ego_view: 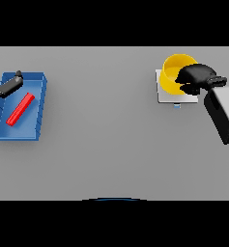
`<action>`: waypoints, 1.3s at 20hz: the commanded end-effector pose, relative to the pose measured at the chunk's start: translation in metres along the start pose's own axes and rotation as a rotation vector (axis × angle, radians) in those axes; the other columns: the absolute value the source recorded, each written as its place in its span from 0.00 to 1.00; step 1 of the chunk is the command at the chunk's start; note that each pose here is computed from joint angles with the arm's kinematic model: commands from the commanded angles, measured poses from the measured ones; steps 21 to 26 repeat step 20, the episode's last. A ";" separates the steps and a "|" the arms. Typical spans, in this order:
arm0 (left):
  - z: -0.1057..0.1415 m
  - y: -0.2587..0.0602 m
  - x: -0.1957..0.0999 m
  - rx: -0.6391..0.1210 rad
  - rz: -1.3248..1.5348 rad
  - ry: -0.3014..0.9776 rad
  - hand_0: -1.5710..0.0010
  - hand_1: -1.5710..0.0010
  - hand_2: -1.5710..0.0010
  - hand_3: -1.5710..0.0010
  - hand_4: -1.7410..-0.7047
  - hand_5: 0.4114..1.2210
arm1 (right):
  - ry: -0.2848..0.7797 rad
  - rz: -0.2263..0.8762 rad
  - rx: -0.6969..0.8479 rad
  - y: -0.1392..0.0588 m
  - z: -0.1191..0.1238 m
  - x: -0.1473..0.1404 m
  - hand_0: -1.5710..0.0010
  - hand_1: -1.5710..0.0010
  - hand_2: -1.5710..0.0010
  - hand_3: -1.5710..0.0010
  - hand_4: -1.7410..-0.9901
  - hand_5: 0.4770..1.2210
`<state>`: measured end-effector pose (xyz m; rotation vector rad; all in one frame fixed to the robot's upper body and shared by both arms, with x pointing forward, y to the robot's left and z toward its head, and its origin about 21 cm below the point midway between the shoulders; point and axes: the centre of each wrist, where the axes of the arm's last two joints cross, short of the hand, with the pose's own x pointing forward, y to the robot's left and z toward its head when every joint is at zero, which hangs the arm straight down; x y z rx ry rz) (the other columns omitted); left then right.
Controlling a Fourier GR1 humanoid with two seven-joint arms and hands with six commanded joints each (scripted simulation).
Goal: Pick up the red beaker and tilt it to pour out 1 green nut into yellow bowl. Pick up the yellow bowl and place it on the metallic measuring scale.
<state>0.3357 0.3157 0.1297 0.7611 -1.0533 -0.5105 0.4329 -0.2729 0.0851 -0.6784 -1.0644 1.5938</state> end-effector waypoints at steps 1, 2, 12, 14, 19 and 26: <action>-0.001 0.000 0.001 0.005 -0.004 -0.004 1.00 1.00 1.00 1.00 0.90 0.40 | -0.008 0.000 0.005 0.000 0.001 -0.004 0.01 0.10 0.00 0.06 0.03 1.00; -0.004 0.001 0.001 0.008 -0.001 0.000 1.00 1.00 1.00 1.00 0.90 0.40 | -0.003 -0.001 0.012 0.002 0.000 -0.003 0.03 0.11 0.00 0.16 0.02 1.00; -0.009 -0.004 0.005 -0.008 -0.014 0.004 1.00 1.00 1.00 1.00 0.90 0.40 | 0.005 -0.056 0.080 -0.001 -0.005 -0.008 0.80 0.82 0.71 0.64 0.46 0.43; -0.011 -0.006 0.002 -0.014 -0.009 0.002 1.00 1.00 1.00 1.00 0.90 0.40 | -0.005 -0.042 0.084 -0.003 -0.006 -0.005 0.87 0.88 0.79 0.68 0.49 0.39; -0.009 -0.002 0.001 -0.007 0.001 0.009 1.00 1.00 1.00 1.00 0.89 0.40 | -0.005 -0.020 0.104 -0.003 -0.009 -0.005 0.96 0.96 0.91 0.77 0.57 0.35; -0.009 -0.006 0.003 -0.007 0.003 0.002 1.00 1.00 1.00 1.00 0.89 0.40 | 0.000 -0.014 0.111 -0.003 -0.009 -0.006 0.97 0.97 0.93 0.78 0.58 0.34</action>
